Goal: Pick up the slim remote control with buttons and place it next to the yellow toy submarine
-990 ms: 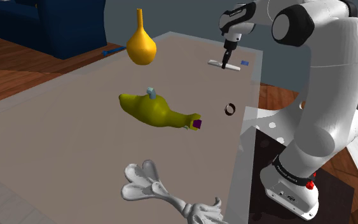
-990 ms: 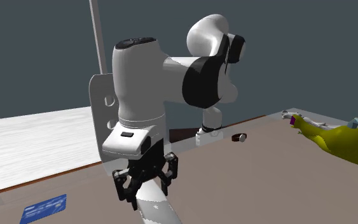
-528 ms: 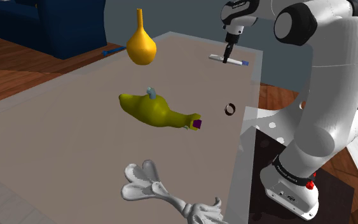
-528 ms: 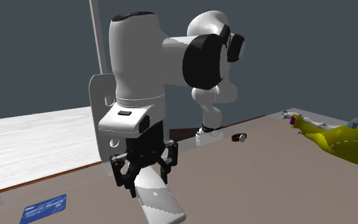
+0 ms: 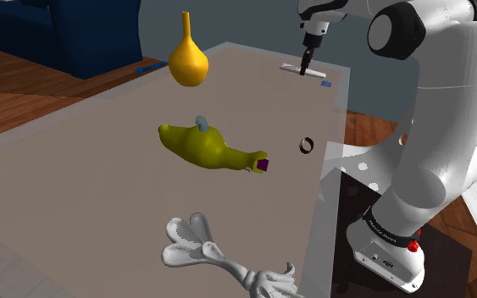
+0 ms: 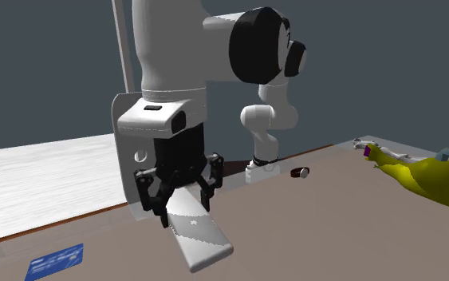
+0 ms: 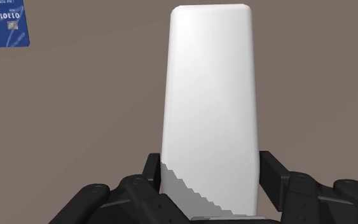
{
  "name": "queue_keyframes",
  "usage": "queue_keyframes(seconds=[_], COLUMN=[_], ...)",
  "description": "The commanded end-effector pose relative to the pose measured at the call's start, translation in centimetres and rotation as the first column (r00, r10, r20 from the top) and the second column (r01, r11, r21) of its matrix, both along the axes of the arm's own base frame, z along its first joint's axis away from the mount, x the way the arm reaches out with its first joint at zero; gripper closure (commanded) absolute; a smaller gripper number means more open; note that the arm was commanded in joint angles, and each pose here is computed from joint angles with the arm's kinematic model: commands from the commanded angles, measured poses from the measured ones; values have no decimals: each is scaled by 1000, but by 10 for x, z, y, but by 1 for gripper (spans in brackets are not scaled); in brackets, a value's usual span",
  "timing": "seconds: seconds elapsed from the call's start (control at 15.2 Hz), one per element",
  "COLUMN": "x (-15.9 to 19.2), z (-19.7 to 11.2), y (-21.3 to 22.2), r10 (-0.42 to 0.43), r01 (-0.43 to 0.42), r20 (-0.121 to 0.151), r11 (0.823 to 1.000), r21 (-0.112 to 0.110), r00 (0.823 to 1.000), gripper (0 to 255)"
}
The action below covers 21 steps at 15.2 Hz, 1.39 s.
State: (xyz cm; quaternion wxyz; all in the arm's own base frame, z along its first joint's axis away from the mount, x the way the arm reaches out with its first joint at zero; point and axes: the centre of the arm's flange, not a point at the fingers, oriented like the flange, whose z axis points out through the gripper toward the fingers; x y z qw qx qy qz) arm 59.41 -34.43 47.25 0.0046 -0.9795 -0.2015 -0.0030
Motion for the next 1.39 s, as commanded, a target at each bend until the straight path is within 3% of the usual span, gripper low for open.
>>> queue_keyframes(seconds=[0.0,1.32], x=[0,0], z=[10,116], y=[0,0], r10=[0,0], r01=[0,0], r20=[0,0], r11=[1000,1000], r21=[0,0], r00=[1000,1000], gripper=[255,255])
